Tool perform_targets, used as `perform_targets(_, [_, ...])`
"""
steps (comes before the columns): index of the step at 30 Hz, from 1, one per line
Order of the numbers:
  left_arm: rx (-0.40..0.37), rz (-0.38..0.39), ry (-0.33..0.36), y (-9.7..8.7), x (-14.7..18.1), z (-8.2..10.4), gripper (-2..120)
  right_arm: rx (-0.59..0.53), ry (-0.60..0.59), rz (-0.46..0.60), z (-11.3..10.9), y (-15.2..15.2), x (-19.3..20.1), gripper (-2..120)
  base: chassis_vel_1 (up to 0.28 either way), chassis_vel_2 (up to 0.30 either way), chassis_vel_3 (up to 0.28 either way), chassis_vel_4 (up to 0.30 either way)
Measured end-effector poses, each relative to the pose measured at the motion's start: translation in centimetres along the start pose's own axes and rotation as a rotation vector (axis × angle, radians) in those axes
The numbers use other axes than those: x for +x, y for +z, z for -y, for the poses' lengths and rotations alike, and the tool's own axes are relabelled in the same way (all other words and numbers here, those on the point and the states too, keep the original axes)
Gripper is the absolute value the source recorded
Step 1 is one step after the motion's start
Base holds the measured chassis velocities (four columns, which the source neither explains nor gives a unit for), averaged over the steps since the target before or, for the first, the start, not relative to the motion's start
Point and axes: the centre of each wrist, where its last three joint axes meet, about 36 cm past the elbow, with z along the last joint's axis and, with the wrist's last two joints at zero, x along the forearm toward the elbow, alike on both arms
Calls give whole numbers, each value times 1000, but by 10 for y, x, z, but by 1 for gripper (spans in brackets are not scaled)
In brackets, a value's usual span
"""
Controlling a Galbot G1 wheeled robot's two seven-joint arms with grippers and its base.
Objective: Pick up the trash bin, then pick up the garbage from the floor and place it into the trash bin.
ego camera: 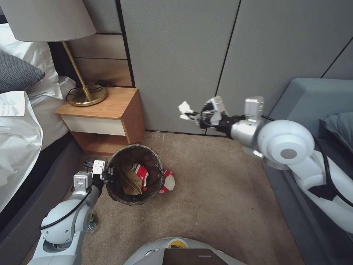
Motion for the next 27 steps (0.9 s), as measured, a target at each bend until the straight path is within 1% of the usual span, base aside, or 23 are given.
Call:
perform_targets(3, [-1, 1, 0, 0, 0, 0, 0, 12, -31, -22, -7, -3, -9, 0, 0, 0, 0, 0])
perform_targets(4, [-1, 2, -1, 0, 0, -1, 0, 29, -66, -41, -16, -10, -18, 0, 0, 0, 0, 0])
perform_targets(5, [-1, 2, -1, 0, 0, -1, 0, 29, -66, -41, -16, -10, -18, 0, 0, 0, 0, 0])
perform_targets(6, [0, 2, -3, -1, -1, -1, 0, 45, -92, -52, -25, -15, -25, 0, 0, 0, 0, 0])
perform_targets(7, [1, 1, -7, 0, -2, -2, 0, 72, -138, -86, -41, -20, -41, 0, 0, 0, 0, 0])
perform_targets(8, [1, 1, -7, 0, -2, -2, 0, 72, -138, -86, -41, -20, -41, 0, 0, 0, 0, 0])
perform_targets(10, [5, 1, -8, 0, -4, -3, 0, 92, -196, -141, -63, -24, -65, 0, 0, 0, 0, 0])
perform_targets(11, [7, 2, -9, 0, -5, -4, 0, 89, -212, -167, -70, -23, -73, 0, 0, 0, 0, 0])
perform_targets(12, [7, 2, -9, 0, -5, -4, 0, 89, -212, -167, -70, -23, -73, 0, 0, 0, 0, 0])
perform_targets(14, [8, 3, -12, -1, -7, -5, 0, 90, -227, -204, -78, -20, -86, 0, 0, 0, 0, 0])
perform_targets(16, [9, 2, -13, 0, -8, -6, 0, 89, -229, -224, -80, -16, -93, 0, 0, 0, 0, 0])
perform_targets(19, [13, -2, -14, 1, -11, -8, 0, 81, -230, -289, -83, 2, -114, 0, 0, 0, 0, 0])
perform_targets(20, [13, -2, -14, 1, -11, -8, 0, 81, -230, -289, -83, 2, -114, 0, 0, 0, 0, 0])
perform_targets(22, [16, -6, -15, 2, -13, -8, 0, 77, -218, -331, -83, 21, -127, 0, 0, 0, 0, 0])
perform_targets(23, [16, -6, -15, 2, -13, -8, 0, 77, -218, -331, -83, 21, -127, 0, 0, 0, 0, 0])
perform_targets(25, [17, -8, -17, 3, -13, -9, 0, 81, -202, -363, -83, 40, -135, 0, 0, 0, 0, 0])
perform_targets(27, [17, -7, -18, 2, -14, -10, 0, 81, -198, -372, -83, 46, -137, 0, 0, 0, 0, 0])
